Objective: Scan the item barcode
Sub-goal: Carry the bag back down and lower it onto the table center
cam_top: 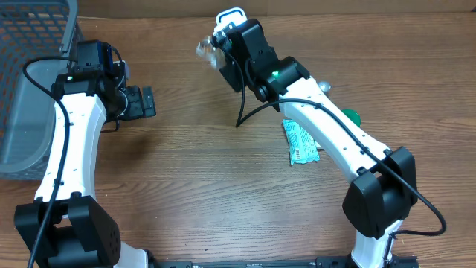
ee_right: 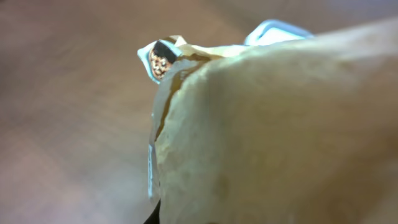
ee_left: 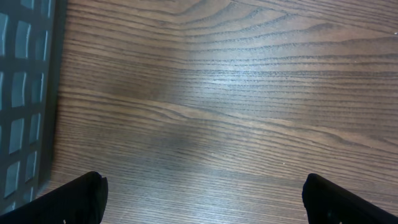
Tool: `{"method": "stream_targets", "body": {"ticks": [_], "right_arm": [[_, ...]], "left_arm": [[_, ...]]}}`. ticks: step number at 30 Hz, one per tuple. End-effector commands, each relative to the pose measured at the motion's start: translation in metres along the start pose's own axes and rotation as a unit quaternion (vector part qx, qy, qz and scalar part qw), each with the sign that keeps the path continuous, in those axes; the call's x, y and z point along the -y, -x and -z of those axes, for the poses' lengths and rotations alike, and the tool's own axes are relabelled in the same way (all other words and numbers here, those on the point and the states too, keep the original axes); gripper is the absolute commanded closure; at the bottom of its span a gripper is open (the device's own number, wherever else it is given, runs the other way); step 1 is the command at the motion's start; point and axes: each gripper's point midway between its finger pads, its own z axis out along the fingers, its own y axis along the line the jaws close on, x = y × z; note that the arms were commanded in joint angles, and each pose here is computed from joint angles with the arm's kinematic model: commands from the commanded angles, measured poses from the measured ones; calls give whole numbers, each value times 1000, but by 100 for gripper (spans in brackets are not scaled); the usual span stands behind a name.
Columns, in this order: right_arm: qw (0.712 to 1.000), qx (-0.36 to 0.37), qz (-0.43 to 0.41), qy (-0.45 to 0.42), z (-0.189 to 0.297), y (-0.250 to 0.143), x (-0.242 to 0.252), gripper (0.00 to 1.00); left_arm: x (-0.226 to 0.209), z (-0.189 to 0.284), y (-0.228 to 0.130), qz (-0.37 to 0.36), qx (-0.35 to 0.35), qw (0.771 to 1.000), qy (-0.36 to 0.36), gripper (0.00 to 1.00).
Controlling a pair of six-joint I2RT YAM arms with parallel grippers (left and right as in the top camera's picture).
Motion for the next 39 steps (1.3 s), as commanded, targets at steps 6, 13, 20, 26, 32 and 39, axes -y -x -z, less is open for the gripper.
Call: {"method": "stream_targets", "body": {"ticks": [6, 13, 20, 26, 32, 39], "right_arm": [[971, -146, -84, 168, 24, -70, -58, 95], [959, -207, -104, 165, 27, -105, -51, 95], [955, -229, -108, 155, 18, -126, -48, 67], [964, -236, -89, 79, 7, -137, -23, 44], [968, -229, -90, 52, -2, -138, -14, 26], [965, -223, -129, 42, -11, -135, -13, 0]], "left_arm": [[2, 4, 5, -5, 9, 1000, -6, 0], [2, 4, 5, -5, 9, 1000, -6, 1], [2, 4, 5, -5, 9, 1000, -6, 1], [2, 4, 5, -5, 9, 1000, -6, 0], [2, 4, 5, -5, 9, 1000, -6, 0], [2, 4, 5, -5, 9, 1000, -6, 1]]}}
